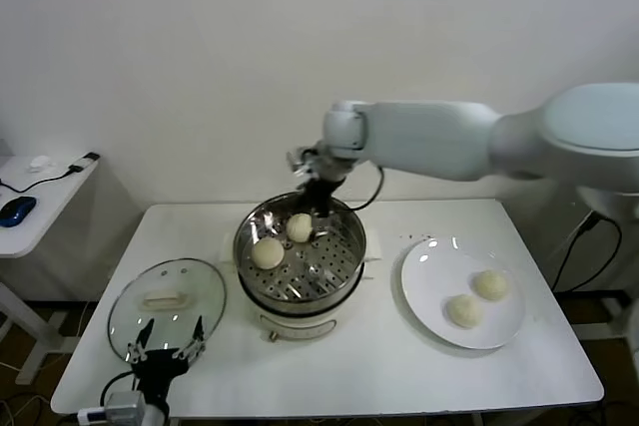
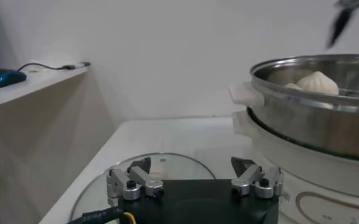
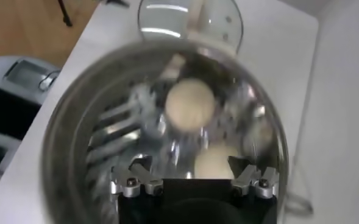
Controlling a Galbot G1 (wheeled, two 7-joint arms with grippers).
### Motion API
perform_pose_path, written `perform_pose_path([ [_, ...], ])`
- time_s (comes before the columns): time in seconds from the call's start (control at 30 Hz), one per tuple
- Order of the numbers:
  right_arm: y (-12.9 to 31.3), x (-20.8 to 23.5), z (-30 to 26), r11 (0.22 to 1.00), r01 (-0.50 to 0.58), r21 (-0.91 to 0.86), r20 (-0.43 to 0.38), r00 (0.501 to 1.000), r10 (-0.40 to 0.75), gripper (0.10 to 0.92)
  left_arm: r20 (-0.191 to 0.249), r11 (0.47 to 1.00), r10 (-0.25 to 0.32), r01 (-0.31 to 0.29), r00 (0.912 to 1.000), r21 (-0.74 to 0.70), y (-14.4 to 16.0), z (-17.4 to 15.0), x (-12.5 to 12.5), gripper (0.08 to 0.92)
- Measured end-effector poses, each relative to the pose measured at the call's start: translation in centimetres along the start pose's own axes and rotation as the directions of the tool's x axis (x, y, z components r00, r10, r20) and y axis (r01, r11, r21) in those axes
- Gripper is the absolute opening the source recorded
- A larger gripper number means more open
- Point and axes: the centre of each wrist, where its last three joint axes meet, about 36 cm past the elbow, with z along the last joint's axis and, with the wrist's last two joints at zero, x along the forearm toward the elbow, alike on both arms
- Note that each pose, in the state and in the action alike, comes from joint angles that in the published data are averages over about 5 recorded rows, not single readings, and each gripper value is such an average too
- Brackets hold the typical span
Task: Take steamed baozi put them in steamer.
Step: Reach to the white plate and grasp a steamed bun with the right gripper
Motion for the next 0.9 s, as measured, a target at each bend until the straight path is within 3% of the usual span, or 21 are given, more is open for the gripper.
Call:
perform_pose_path([
  [0.2,4.9,2.3,9.7,0.997,0.018,-0.08,-0.052,0.998,-0.022,0.823,-0.006,1.0,0.0,0.0,1.0,-0.002,0.0,0.3,-0.1,0.823],
  [0.43,11.7,0.9,17.4,0.985,0.034,-0.168,-0.121,0.991,-0.055,0.823,-0.012,1.0,-0.001,0.001,0.9999,0.001,-0.1,0.4,0.0,0.823],
  [0.9,18.9,-6.3,22.9,0.963,0.037,-0.268,-0.181,0.98,-0.088,0.823,-0.019,1.0,-0.002,0.002,0.9998,0.005,-0.4,0.8,0.1,0.823],
])
